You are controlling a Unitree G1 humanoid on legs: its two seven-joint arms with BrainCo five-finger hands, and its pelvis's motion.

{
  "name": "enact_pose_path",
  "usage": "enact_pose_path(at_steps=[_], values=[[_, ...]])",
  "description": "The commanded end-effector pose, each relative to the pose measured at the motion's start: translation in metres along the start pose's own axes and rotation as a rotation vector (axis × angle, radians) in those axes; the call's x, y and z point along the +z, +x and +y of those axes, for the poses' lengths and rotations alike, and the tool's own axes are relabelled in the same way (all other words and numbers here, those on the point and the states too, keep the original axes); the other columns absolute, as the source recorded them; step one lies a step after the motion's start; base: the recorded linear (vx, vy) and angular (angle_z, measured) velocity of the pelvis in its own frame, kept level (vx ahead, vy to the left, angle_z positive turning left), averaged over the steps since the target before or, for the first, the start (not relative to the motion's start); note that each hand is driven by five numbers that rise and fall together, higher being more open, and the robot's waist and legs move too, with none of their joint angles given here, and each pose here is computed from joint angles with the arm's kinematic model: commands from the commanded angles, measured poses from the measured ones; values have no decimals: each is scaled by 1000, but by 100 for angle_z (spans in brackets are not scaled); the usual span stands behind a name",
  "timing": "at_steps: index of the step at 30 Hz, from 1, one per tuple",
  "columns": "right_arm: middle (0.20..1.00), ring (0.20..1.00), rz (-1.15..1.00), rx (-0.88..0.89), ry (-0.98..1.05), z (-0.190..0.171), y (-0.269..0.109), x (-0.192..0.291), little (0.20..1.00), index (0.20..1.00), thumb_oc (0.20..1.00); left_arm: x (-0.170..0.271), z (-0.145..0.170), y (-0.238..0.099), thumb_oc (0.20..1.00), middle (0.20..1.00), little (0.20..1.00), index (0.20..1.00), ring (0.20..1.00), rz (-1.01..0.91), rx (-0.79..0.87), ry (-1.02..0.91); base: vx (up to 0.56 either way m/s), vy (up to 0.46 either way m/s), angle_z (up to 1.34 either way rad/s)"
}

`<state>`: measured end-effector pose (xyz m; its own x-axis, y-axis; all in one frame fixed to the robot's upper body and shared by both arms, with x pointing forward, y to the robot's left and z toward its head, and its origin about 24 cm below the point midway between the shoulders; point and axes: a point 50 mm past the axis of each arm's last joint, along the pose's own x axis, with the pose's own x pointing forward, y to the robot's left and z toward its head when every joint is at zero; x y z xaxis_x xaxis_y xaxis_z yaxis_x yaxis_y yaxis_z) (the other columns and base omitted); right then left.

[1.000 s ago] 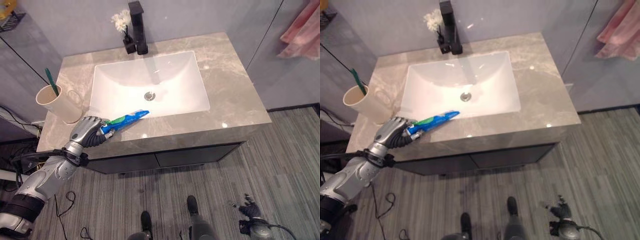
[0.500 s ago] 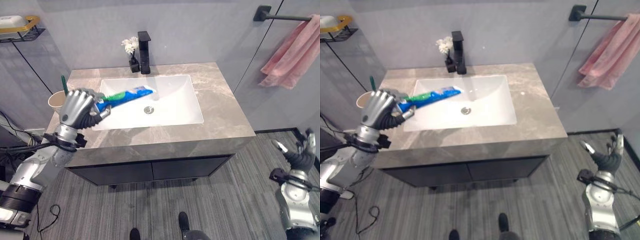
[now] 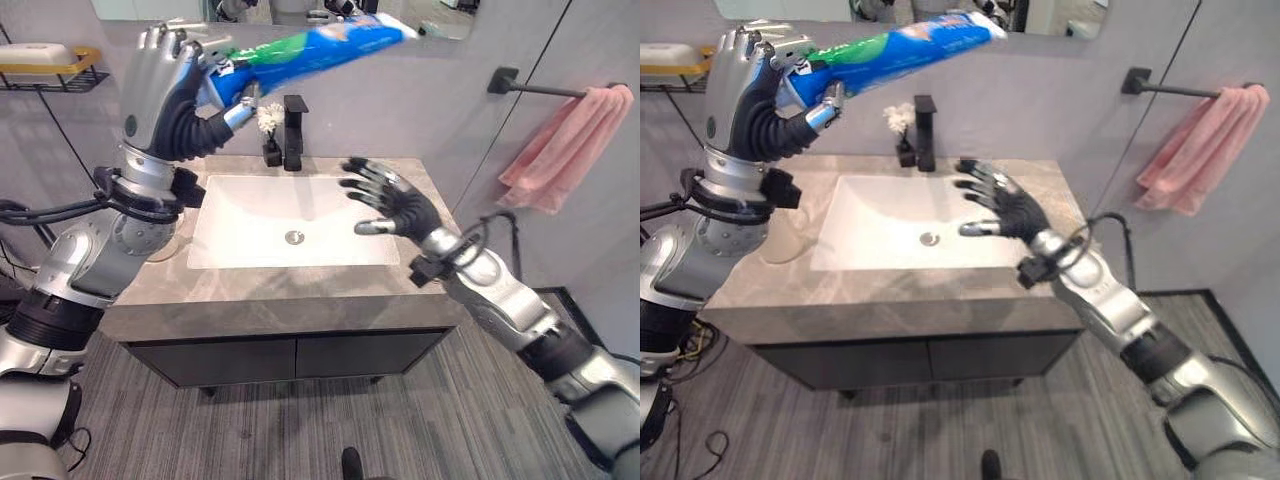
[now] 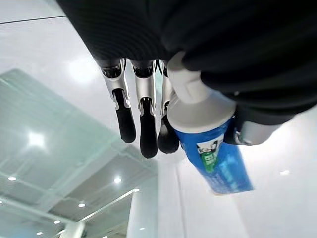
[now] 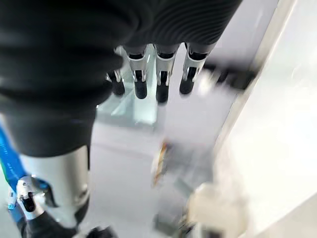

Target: Put brush and paste in cup on sink, flatten towel.

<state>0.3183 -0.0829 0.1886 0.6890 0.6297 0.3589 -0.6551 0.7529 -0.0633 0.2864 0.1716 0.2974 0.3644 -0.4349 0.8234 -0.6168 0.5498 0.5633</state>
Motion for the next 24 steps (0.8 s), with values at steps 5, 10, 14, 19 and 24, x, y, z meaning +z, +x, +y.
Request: enact_pose_path(at_steps=[5, 10, 14, 19, 24], values=[[1000, 1000, -239, 92, 231, 36, 50, 40, 1000, 1000, 1000, 24, -9, 18, 200, 200, 200, 200, 200, -28, 92, -234, 14, 33, 6], [1000, 1000, -401, 73, 445, 47, 57, 56, 1000, 1000, 1000, 27, -23, 7, 200, 200, 200, 200, 200, -1, 63, -277, 6, 25, 10], [1000, 1000, -530, 40, 524, 52, 59, 75, 1000, 1000, 1000, 28, -29, -10, 200, 200, 200, 200, 200, 47, 72, -348, 22, 13, 14], [1000, 1000, -586, 27, 556, 55, 61, 85, 1000, 1000, 1000, 31, -32, -21, 200, 200, 200, 200, 200, 75, 69, -393, 8, 2, 2], [1000, 1000, -650, 4, 570, 55, 62, 97, 1000, 1000, 1000, 33, -38, -40, 200, 200, 200, 200, 200, 146, 60, -472, 32, 9, 8]])
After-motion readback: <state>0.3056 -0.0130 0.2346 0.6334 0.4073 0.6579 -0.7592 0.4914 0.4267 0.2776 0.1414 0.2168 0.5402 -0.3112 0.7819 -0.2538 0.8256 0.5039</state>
